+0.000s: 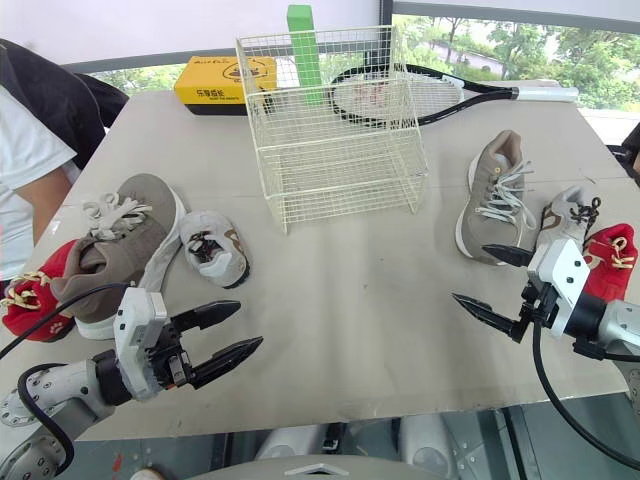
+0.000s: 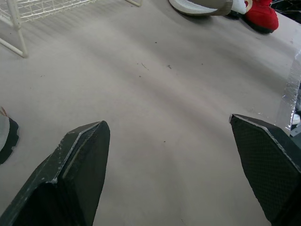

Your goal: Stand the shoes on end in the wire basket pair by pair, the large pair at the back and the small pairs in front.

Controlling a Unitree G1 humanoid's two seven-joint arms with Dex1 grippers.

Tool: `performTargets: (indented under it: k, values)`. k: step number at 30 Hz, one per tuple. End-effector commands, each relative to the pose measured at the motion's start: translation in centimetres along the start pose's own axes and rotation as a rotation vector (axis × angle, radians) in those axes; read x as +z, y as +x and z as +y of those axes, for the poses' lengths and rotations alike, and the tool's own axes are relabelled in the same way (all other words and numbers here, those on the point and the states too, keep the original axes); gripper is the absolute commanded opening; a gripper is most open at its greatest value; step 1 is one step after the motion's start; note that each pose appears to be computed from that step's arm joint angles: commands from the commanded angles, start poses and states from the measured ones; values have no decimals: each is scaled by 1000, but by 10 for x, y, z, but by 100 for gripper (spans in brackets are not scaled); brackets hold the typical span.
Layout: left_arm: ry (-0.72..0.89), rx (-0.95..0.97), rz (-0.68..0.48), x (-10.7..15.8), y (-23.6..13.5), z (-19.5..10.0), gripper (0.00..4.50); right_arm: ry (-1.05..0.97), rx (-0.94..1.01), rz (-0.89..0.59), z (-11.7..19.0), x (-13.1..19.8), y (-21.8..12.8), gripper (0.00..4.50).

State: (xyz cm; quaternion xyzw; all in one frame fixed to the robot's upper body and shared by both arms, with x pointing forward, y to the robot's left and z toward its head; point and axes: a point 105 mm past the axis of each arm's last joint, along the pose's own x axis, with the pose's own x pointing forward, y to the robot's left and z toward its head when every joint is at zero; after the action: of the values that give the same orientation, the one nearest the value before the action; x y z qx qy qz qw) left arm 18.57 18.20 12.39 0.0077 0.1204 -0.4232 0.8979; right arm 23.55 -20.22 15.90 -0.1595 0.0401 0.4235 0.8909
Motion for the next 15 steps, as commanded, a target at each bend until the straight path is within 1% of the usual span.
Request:
performTargets:
  k: [1, 3, 10, 13, 15]
  values:
    - [44, 9, -69, 18, 10, -1, 439, -22, 10, -48, 5, 17, 9, 450]
    - [35, 28, -115, 29, 18, 2, 439, -18, 12, -71, 8, 27, 18, 450]
    - [11, 52, -170, 40, 26, 7, 439, -3, 4, -91, 7, 35, 24, 450]
    - [30, 12, -206, 48, 28, -1, 439, -29, -20, -107, 5, 47, 34, 450]
    - [51, -25, -246, 57, 28, -9, 439, -60, -18, -113, 2, 62, 45, 450]
